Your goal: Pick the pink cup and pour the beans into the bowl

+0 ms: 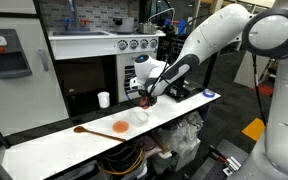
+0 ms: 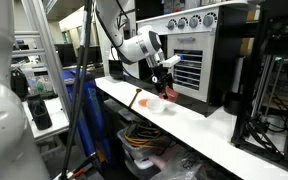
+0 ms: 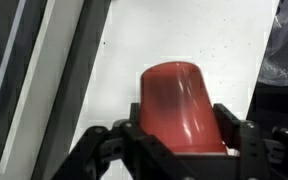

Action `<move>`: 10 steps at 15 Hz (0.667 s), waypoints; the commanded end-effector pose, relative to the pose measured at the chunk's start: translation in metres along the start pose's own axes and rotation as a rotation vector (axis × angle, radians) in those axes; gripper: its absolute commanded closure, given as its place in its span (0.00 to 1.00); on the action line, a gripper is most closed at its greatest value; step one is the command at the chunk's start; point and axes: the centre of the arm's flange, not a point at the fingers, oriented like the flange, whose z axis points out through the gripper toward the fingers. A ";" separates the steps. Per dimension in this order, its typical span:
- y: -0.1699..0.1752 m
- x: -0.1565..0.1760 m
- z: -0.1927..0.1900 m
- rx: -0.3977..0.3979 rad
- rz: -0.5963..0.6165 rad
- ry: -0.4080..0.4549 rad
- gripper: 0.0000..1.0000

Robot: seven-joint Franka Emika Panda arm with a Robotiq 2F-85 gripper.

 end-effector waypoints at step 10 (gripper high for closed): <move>0.010 0.042 -0.009 0.020 -0.084 -0.148 0.52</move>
